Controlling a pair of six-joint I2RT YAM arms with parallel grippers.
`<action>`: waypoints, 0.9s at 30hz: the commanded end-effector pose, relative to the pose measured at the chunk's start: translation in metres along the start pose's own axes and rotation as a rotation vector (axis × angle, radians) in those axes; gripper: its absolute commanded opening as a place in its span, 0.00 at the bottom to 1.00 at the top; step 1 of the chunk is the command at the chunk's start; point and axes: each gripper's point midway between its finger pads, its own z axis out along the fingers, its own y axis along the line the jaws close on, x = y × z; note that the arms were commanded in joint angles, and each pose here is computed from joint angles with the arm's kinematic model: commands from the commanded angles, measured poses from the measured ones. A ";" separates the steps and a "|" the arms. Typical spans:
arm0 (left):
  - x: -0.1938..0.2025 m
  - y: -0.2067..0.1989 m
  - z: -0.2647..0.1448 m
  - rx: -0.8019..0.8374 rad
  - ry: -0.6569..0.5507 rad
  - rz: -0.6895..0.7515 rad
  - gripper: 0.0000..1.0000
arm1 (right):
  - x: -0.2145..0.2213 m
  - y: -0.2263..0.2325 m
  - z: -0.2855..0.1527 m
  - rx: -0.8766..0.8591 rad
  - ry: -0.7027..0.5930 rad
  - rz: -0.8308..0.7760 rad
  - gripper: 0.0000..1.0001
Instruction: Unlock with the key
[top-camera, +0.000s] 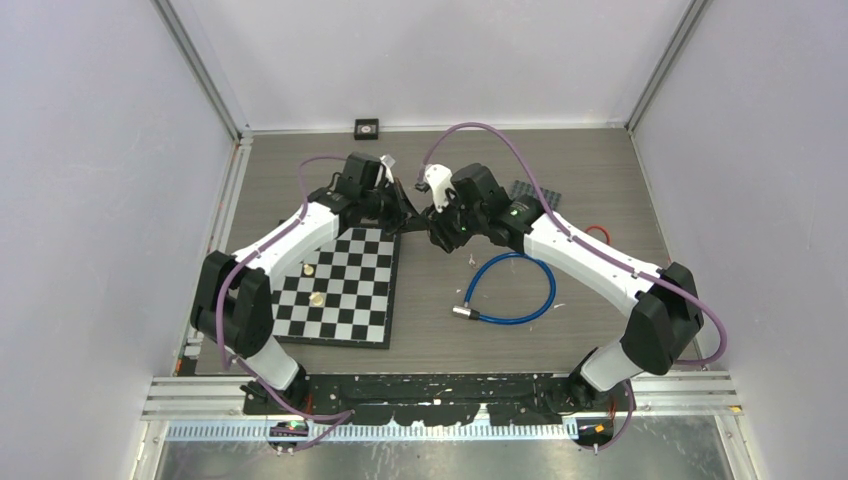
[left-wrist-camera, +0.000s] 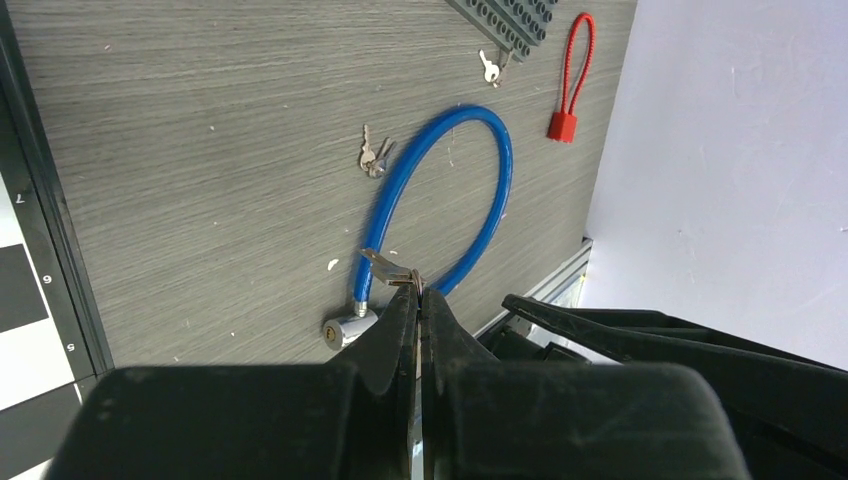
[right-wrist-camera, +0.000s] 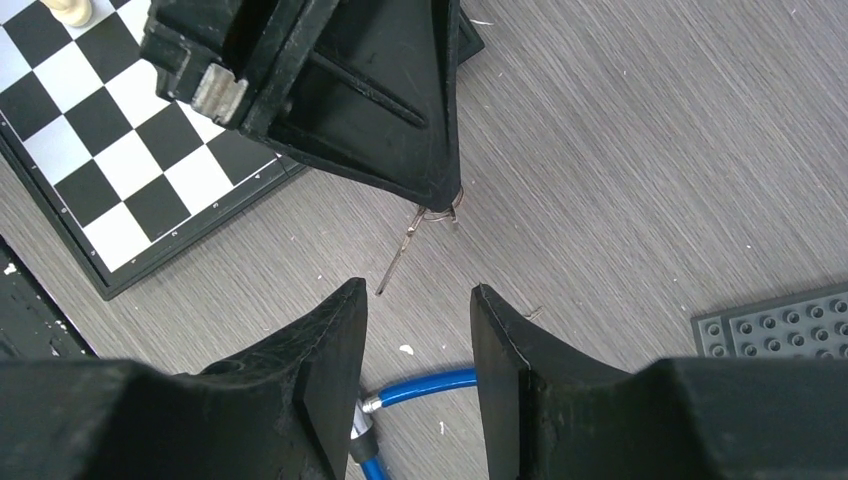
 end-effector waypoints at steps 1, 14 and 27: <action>-0.008 -0.008 -0.004 0.005 -0.031 0.015 0.00 | -0.032 0.003 -0.011 0.001 -0.099 0.011 0.47; -0.007 -0.014 -0.007 0.030 -0.030 -0.003 0.00 | -0.029 0.009 0.009 -0.041 -0.067 0.038 0.45; -0.007 -0.014 -0.008 0.035 -0.037 -0.009 0.00 | -0.022 0.008 0.020 -0.029 -0.044 0.034 0.31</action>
